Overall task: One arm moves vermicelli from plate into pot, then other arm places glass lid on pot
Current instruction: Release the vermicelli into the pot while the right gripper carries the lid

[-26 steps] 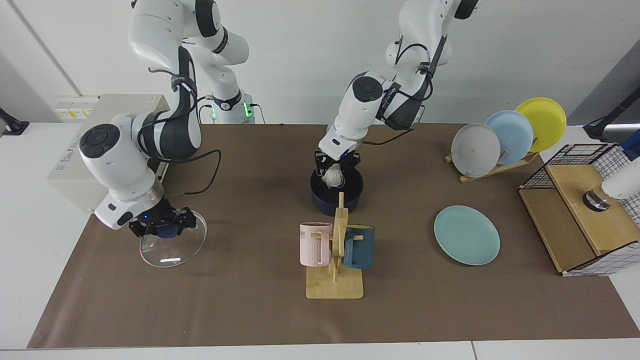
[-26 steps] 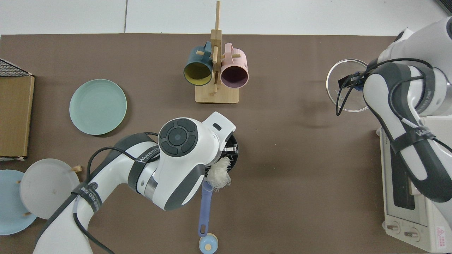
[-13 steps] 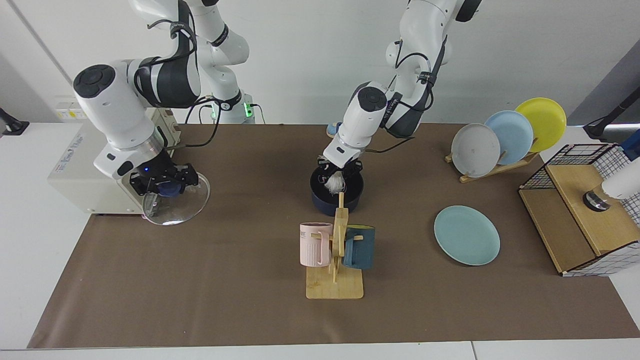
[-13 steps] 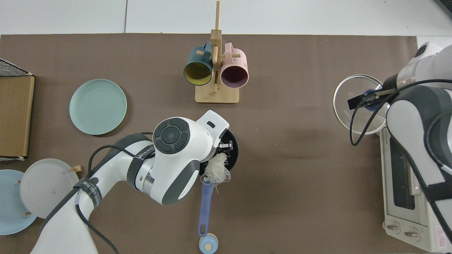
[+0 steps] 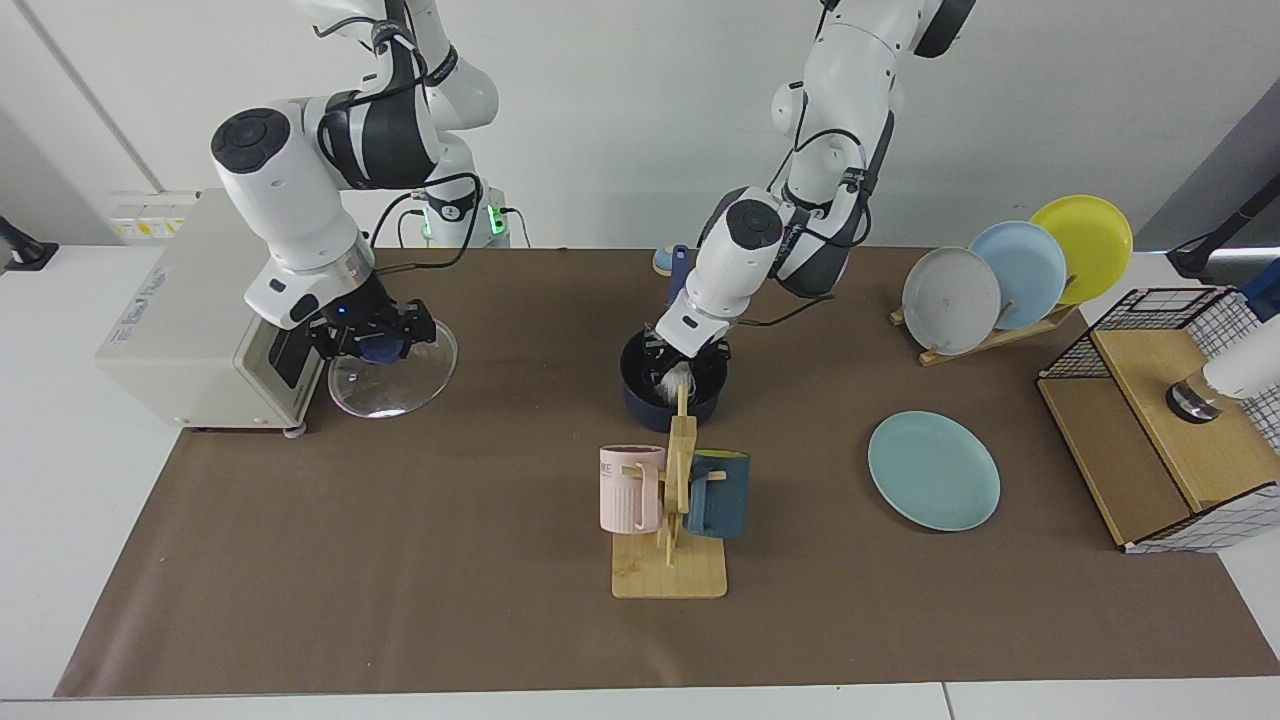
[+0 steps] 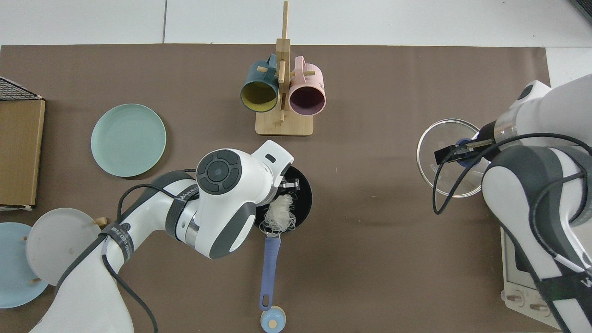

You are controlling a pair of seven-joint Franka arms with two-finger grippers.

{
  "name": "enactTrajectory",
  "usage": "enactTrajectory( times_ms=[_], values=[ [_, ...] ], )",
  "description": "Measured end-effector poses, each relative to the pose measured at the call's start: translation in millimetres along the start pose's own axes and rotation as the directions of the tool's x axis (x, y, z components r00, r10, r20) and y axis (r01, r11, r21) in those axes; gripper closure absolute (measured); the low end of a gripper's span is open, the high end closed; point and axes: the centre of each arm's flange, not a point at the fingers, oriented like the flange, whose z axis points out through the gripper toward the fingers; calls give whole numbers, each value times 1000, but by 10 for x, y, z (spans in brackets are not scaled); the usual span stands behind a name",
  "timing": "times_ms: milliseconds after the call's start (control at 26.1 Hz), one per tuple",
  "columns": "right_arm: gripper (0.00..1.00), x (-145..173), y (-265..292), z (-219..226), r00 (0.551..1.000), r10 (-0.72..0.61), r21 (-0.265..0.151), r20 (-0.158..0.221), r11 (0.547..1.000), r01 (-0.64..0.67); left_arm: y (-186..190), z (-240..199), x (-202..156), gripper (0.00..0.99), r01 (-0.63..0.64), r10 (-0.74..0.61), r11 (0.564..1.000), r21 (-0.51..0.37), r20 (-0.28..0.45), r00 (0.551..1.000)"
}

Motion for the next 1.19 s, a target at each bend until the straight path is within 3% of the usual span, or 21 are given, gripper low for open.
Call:
enactTrajectory(
  times_ms=[384, 537, 653, 768, 1190],
  values=[
    [564, 24, -471, 13, 999, 54, 4, -6, 999, -54, 0, 7, 3, 581, 0, 0, 1000, -2, -1, 1000],
    [564, 27, -560, 18, 998, 66, 6, -10, 998, -66, 11, 4, -1, 392, -2, 2, 1000, -3, -1, 1000],
    [564, 26, -614, 25, 997, 75, 7, -9, 997, -75, 35, -25, 4, 167, -5, 5, 1000, -4, -2, 1000],
    [564, 26, -624, 32, 997, 81, 7, -10, 997, -80, 63, -91, 20, 9, -7, 7, 1000, 3, 8, 1000],
    [564, 17, -848, 141, 994, 112, 13, -22, 994, -111, 124, -919, 224, 0, 5, -8, 998, 65, 50, 999]
  ],
)
